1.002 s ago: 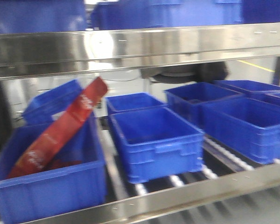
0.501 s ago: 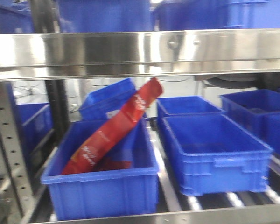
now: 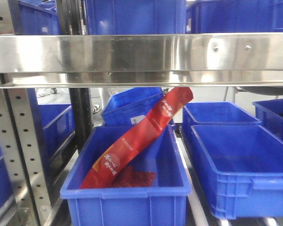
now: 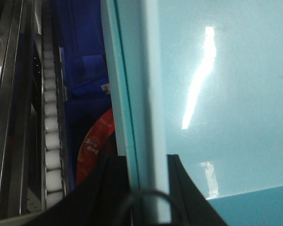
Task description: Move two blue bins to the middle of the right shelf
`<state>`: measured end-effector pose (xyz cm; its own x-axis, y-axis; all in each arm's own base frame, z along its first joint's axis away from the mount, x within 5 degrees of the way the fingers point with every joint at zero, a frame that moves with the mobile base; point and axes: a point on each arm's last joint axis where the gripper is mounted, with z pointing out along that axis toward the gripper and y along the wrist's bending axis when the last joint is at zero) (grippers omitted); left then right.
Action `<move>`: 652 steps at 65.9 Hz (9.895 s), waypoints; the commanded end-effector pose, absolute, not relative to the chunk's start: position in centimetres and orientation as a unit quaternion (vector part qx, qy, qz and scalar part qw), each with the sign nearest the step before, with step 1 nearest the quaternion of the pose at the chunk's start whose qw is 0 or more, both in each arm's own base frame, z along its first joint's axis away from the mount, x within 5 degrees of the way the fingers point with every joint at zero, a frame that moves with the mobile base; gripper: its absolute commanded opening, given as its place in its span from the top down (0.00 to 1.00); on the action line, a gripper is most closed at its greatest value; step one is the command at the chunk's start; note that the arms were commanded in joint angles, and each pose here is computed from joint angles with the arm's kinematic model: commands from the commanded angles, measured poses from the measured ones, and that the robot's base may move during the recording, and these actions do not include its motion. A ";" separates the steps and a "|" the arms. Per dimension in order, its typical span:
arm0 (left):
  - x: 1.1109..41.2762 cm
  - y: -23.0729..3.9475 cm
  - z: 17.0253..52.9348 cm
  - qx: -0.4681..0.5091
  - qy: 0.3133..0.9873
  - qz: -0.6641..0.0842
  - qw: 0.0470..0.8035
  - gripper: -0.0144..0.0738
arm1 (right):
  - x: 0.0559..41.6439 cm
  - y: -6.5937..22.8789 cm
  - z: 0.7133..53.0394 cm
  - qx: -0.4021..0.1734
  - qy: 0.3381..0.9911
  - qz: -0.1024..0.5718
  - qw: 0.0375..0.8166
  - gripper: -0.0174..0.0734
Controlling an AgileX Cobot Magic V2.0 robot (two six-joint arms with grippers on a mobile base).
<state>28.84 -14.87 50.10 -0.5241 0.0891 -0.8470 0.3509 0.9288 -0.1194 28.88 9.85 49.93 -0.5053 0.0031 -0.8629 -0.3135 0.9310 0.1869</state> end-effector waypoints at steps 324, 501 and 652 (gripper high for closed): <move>16.1 -6.8 49.3 0.134 0.831 -0.073 0.536 0.96 | 18.5 6.1 44.3 -0.099 0.855 0.114 0.496 0.99; 5.6 -0.7 21.3 0.034 0.675 -0.061 0.735 0.96 | 3.0 0.8 29.6 -0.119 0.697 0.084 0.702 0.99; 5.6 -0.7 21.3 0.034 0.675 -0.061 0.735 0.96 | 5.6 -0.2 20.3 0.028 0.715 -0.004 0.698 0.99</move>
<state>5.63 -0.78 21.08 0.0577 -0.0372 -0.9976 0.1385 0.9899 -0.0289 5.65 -0.17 20.10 -0.0532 0.0404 -0.9978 0.0422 0.9984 0.0382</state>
